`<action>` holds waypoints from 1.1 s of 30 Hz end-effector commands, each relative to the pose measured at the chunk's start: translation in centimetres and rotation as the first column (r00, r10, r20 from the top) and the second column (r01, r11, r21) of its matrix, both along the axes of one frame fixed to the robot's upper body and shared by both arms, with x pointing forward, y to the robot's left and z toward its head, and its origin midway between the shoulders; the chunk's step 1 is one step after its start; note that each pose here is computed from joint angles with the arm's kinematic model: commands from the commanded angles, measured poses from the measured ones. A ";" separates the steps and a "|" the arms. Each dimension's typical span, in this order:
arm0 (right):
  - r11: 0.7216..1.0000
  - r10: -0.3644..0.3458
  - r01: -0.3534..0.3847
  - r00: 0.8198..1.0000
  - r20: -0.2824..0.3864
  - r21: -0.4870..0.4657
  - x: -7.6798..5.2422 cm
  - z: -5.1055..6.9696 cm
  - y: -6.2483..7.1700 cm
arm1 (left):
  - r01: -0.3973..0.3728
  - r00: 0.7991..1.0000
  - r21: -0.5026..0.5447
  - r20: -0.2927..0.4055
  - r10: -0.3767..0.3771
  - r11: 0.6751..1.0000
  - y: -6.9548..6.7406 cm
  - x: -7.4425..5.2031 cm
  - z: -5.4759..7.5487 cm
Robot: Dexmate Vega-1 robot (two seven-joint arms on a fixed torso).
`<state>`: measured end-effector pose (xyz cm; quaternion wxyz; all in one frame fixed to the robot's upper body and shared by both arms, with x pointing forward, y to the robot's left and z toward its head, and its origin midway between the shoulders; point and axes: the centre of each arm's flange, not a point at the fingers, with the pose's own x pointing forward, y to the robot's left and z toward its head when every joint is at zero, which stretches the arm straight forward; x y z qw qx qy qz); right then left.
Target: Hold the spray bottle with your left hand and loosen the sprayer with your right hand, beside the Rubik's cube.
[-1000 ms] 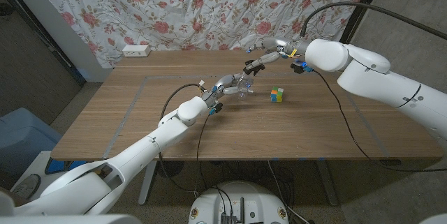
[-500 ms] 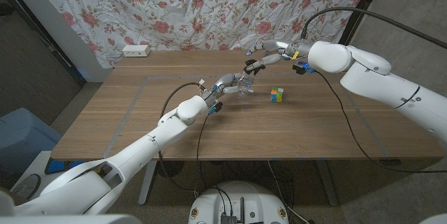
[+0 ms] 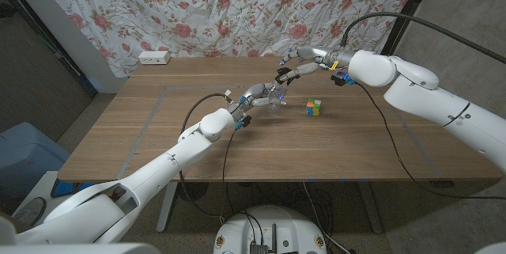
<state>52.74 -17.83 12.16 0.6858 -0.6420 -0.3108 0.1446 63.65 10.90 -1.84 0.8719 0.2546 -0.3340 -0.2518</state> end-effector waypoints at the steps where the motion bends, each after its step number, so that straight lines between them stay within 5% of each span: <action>1: 1.000 -0.013 0.013 1.000 0.002 -0.006 0.9 -0.8 0.0 | 0.000 1.000 0.003 -0.001 0.000 1.000 -0.1 0.1 0.1; 33: 0.999 -0.014 0.012 0.999 0.038 0.042 0.9 -2.2 0.6 | 0.008 1.000 0.013 0.001 -0.008 1.000 -0.7 -0.5 -0.1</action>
